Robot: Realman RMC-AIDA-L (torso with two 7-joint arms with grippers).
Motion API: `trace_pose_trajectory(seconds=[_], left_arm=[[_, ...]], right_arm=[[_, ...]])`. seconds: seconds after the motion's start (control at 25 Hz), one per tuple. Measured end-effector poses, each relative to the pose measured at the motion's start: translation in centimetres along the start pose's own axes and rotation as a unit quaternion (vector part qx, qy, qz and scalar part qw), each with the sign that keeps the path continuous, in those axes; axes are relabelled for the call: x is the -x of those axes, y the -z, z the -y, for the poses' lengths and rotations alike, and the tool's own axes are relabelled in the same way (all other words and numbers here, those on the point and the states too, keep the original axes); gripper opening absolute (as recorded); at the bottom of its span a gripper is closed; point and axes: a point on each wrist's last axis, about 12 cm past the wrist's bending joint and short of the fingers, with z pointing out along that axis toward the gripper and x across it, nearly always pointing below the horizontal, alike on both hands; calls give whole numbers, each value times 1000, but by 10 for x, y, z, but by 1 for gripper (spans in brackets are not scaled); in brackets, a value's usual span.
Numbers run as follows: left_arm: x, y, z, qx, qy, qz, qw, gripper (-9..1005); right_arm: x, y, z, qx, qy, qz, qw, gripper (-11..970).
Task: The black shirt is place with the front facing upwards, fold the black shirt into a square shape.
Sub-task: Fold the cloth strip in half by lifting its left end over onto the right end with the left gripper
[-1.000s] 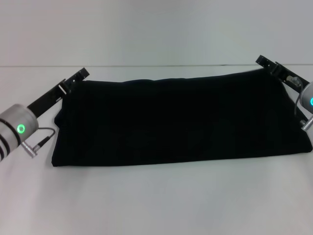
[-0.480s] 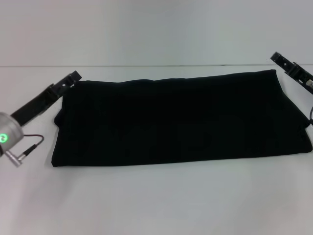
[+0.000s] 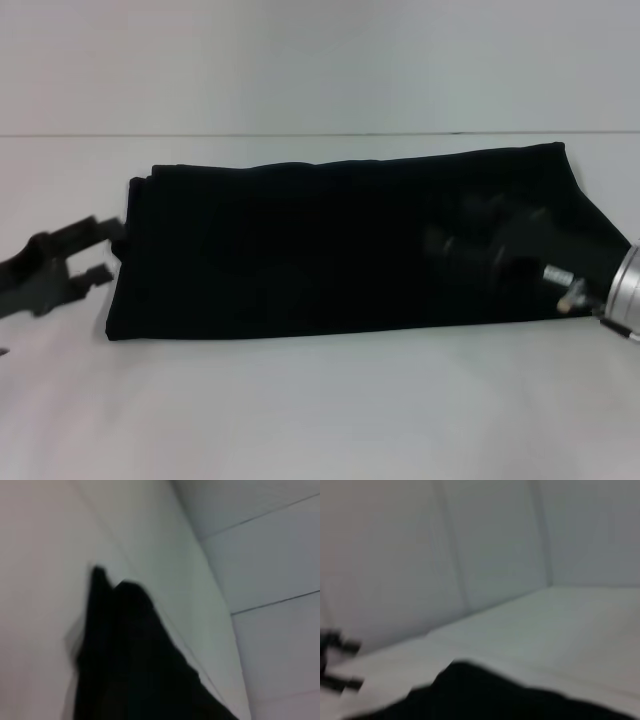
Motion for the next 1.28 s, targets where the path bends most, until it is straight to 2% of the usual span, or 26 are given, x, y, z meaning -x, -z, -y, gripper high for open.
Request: trace_pose_trajectory(seconds=[0.04,0.12,0.28,0.64,0.8,1.28], left_arm=[[-2,6,-1,5,13,-10,1000,861],[-6,16,-5,19,40,-27,999,861],[-12,22,-11,45,85,-49,994,861],[-21,24,-28,79,173,-23,981,860],[-25,19,-32,86,186,-22,978,860],[-19,-1,-26,87,178,-17,980,860]], right_arm=[[-5,-3,-6,21,35,-23,999,868],[-7,-5,-9,31,49,-31,998,868],[-12,-12,-19,65,95,-56,992,867],[-13,-18,-21,74,111,-69,989,865],[-13,-19,-21,71,111,-70,989,865],[-13,-20,-20,69,112,-70,989,865]])
